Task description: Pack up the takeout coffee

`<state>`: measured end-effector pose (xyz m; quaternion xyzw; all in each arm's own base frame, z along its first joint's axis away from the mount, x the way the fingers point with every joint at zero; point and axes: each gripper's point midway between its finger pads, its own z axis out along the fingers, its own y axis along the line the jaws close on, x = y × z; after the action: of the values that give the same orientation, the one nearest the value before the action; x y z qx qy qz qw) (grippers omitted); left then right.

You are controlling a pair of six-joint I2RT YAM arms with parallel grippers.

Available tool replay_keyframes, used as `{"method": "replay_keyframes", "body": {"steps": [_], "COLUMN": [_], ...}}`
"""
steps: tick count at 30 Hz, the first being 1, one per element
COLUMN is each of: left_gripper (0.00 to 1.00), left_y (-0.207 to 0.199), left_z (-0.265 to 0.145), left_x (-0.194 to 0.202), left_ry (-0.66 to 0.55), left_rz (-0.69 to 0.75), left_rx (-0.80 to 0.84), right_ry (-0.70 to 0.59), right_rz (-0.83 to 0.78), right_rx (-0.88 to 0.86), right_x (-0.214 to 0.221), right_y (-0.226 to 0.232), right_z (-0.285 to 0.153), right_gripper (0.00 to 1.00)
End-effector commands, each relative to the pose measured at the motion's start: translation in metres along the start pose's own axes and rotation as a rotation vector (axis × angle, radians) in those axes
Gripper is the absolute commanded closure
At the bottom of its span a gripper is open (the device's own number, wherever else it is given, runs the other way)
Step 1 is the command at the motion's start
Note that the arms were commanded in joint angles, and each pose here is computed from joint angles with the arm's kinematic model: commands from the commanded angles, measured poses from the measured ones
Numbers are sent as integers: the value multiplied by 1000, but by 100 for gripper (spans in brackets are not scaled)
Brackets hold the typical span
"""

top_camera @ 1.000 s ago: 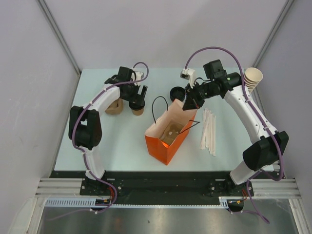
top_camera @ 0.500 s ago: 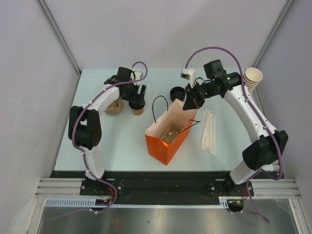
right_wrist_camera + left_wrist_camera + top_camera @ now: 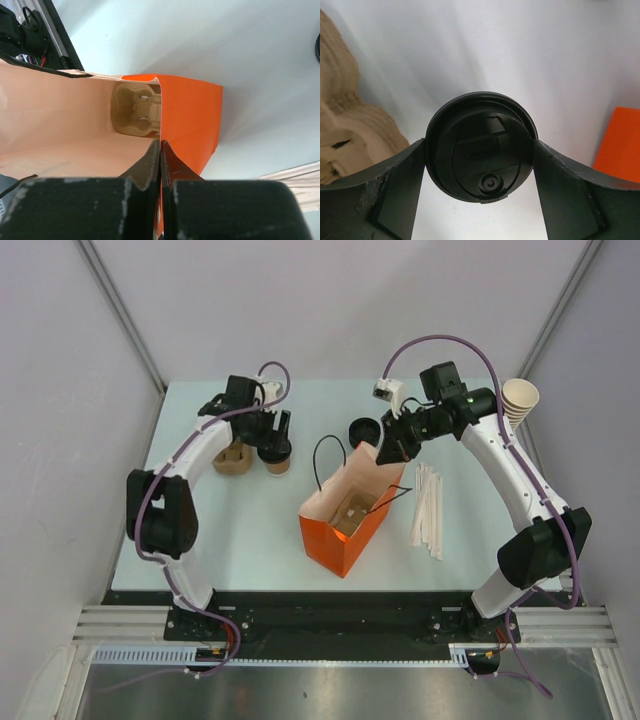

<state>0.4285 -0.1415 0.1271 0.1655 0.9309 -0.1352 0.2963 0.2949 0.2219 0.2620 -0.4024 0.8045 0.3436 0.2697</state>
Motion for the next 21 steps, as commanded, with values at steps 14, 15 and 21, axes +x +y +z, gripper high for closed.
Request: {"method": "replay_keyframes", "body": {"steps": [14,15,21], "left_gripper": [70,71,71], "left_y": [-138,-148,-227], "left_z": [-295,-302,-350], "left_x": [-97,-95,-65], "left_ry": [-628,-638,-664], "left_rz": [283,318,558], "left_rx": [390,410,580], "right_ry": [-107,-111,-141], "right_rz": [107,111,109], "right_rx": [44,43,42], "right_x": [-13,-14,-23], "right_y": [-8,-8,-4], "right_z": [-6,-6,-8], "right_gripper": [100,100,100]}}
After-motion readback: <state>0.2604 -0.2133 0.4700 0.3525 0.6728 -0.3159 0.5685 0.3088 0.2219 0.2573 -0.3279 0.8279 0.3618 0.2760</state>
